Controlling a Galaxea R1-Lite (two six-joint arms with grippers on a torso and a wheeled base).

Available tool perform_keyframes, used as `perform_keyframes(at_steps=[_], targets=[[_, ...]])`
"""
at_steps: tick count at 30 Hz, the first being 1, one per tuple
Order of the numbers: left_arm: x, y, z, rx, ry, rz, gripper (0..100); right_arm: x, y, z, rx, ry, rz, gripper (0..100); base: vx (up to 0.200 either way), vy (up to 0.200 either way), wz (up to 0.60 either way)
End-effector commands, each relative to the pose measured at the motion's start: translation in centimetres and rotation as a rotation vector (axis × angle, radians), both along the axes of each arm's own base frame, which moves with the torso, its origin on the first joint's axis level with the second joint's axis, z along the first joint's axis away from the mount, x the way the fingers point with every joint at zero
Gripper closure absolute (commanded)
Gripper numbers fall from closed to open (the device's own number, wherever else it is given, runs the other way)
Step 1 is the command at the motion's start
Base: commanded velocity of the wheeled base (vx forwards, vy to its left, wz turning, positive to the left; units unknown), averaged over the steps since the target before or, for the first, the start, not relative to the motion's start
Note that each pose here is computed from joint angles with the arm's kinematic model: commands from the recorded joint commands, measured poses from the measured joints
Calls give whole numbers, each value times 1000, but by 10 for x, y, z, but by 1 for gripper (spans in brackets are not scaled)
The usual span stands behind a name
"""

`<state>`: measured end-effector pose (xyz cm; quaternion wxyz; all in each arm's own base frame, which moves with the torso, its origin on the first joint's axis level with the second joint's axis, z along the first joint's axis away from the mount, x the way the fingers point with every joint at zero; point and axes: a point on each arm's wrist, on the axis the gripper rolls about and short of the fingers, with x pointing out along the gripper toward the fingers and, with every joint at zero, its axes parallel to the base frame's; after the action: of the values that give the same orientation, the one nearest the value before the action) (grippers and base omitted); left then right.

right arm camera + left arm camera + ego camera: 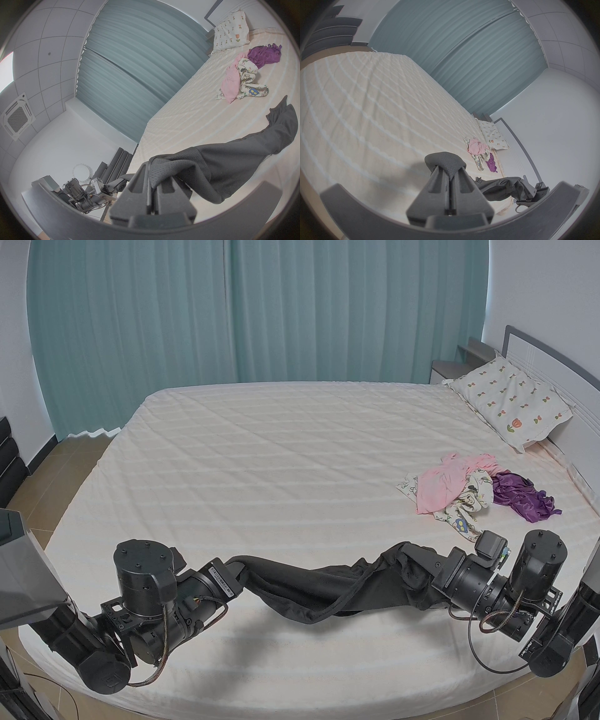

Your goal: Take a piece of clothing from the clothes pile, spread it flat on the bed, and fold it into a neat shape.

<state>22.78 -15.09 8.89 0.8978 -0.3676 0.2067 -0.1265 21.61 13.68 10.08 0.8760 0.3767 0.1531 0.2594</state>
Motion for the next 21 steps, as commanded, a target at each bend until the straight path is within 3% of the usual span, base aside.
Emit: perform_keyframes(at_steps=[1, 8, 21], targets=[[-2, -2, -2, 5, 8, -11, 100, -3, -2, -2, -6, 8, 4, 100, -200, 0, 0], [-10, -5, -2, 10, 12, -38, 100, -13, -3, -7, -29, 30, 45, 100, -200, 0, 0], [-39, -3, 33, -67, -88, -133, 100, -52, -23, 31, 39, -108, 213, 100, -200, 0, 0]])
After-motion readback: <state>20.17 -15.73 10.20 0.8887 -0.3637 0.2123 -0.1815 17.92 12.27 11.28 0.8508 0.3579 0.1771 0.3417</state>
